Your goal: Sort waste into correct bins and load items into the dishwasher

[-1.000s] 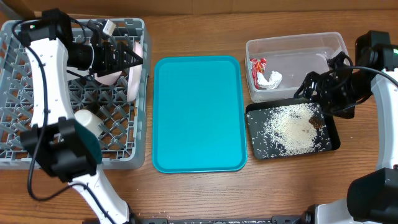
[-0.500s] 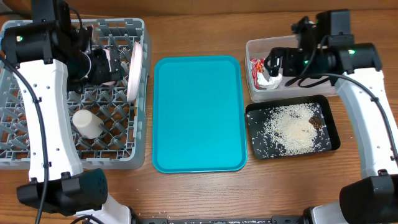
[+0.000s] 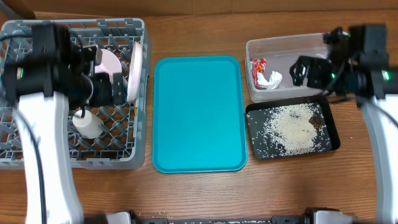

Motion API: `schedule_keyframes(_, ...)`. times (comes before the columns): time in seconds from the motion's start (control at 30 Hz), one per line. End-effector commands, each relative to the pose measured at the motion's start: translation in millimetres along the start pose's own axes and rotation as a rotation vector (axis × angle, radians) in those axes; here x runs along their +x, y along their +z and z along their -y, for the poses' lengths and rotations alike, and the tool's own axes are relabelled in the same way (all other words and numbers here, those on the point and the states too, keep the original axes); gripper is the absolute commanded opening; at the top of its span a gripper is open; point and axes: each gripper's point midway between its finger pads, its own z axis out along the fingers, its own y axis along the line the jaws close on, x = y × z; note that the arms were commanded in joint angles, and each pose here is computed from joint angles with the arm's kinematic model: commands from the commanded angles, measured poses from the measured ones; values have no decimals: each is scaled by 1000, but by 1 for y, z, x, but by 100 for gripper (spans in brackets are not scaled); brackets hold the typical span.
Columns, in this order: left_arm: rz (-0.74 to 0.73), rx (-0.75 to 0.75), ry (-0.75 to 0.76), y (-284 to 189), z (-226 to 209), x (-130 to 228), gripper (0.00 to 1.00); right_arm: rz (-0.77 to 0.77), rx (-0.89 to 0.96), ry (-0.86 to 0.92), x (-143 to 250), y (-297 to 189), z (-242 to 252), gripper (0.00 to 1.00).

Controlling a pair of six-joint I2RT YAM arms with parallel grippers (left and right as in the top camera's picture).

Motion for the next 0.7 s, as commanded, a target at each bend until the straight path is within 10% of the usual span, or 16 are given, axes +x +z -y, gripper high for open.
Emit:
schedule_keyframes(0.0, 147, 93, 173, -26, 26, 27, 100, 86, -10, -27, 24, -24, -3, 100)
schedule_keyframes(0.33, 381, 96, 296, -33, 37, 104, 100, 336, 71, -63, 82, -90, 8, 100)
schedule_keyframes(0.67, 263, 113, 265, -25, 37, 143, 100, 258, 80, -48, 114, -95, 11, 100)
